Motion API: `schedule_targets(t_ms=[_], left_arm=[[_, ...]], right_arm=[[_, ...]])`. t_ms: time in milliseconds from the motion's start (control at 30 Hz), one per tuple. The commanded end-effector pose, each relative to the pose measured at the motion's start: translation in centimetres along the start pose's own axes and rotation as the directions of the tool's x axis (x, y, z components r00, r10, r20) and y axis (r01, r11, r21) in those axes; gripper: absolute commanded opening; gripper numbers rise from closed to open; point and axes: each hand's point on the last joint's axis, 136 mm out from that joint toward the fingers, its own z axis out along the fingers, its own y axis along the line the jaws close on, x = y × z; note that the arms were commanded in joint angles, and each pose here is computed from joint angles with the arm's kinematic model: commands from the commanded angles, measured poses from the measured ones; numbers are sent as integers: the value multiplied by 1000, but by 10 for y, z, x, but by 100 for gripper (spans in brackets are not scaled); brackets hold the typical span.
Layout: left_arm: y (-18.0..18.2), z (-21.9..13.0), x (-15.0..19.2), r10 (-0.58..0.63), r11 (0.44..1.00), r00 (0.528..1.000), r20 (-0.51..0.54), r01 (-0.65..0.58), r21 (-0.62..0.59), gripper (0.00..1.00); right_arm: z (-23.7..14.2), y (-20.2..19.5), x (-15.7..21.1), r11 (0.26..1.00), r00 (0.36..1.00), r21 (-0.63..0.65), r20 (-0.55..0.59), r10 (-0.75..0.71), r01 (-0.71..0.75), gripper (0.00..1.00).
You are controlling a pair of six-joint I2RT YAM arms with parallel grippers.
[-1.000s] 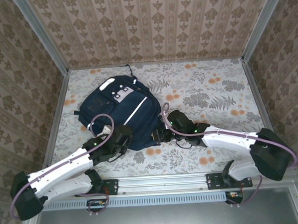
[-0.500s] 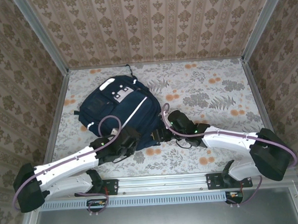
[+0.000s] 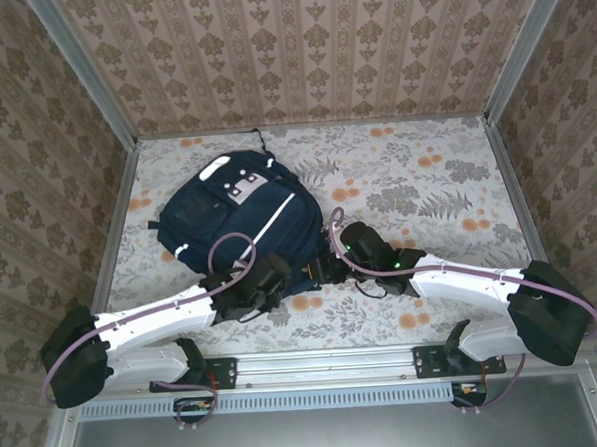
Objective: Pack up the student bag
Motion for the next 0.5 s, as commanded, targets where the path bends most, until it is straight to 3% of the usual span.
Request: schedule_targets(t_ms=[0,67,467], left_arm=[[15,8,-14,-26,999,998,54,27,-30,19],[18,7,-18,-39,999,998,58,40,-26,0],[-15,-43,-38,-41,994,993,108,30,103,0]], right_arm=[[2,2,4,1000,1000,-24,-15,-14,13,46],[4,3,4,999,1000,-31,-18,-12,11,46],[12,28,-5,992,997,-96,-13,-79,77,44]])
